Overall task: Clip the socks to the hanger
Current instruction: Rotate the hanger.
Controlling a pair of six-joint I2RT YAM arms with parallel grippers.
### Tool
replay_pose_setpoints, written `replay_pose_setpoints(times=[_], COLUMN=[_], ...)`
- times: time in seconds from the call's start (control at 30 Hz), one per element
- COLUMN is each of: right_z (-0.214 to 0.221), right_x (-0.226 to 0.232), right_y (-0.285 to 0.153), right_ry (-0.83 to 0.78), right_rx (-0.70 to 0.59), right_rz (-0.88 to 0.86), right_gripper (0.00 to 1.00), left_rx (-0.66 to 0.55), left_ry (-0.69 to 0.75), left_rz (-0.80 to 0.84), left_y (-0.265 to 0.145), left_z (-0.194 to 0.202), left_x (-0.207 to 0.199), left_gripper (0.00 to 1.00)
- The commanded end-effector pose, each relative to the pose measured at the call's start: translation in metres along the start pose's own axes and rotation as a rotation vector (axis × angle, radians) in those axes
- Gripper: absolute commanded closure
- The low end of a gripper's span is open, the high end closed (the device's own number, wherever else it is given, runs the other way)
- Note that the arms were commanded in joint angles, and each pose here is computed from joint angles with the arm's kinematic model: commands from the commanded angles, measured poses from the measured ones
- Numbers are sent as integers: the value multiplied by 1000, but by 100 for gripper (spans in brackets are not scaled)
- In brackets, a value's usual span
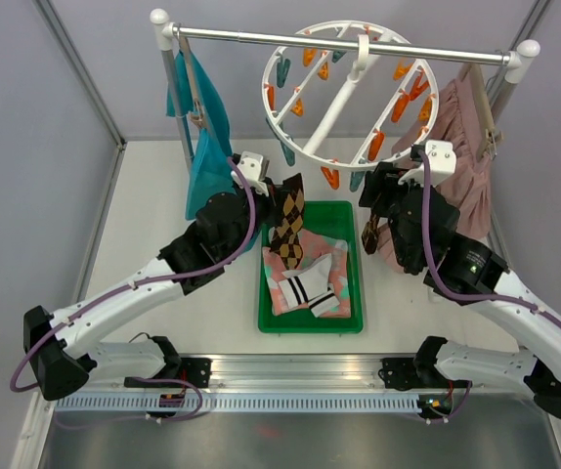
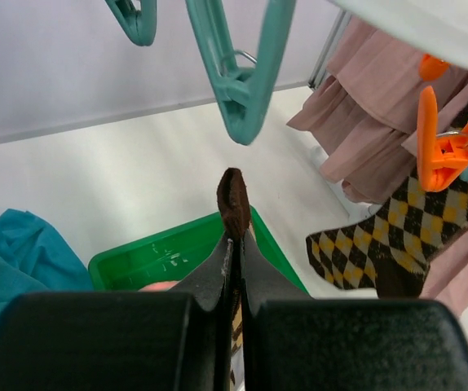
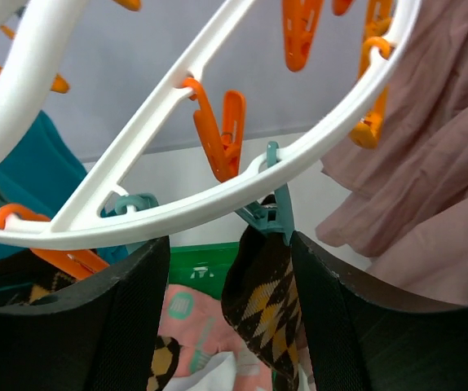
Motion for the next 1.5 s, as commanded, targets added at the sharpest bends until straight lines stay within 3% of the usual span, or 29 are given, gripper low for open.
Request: replay_pose_setpoints(times=[0.0, 0.4, 0.83, 1.23, 1.47], right_z=[1, -16, -31, -28, -14], right_x=[-8, -36, -33, -17, -2], right_y=[8, -8, -37, -47, -35], right_ry=[24, 75, 138, 112, 66], right_rx=[4, -31, -71, -76, -48], right_rz=[29, 68, -166, -343, -360], right_gripper=[32, 32, 33, 33, 36], left_rx=[-45, 29, 156, 189, 193], left_ry=[28, 137, 221, 224, 219], left_rz=[10, -18, 84, 127, 147], left_y=[-4, 14, 40, 52, 52], left_z=[-24, -26, -15, -7, -6], left_x=[-6, -12, -35, -46, -51], left_gripper=[98, 98, 98, 98, 98])
Point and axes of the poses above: each gripper's point midway between its finger pads, its own y axis out along the fingers, its own x axis along the line the jaws close on, z = x × y, the point moved 5 cm from there along -y, back along the fingers, and after that the axes turned 11 degrees about -y, right-handed, at the moved point
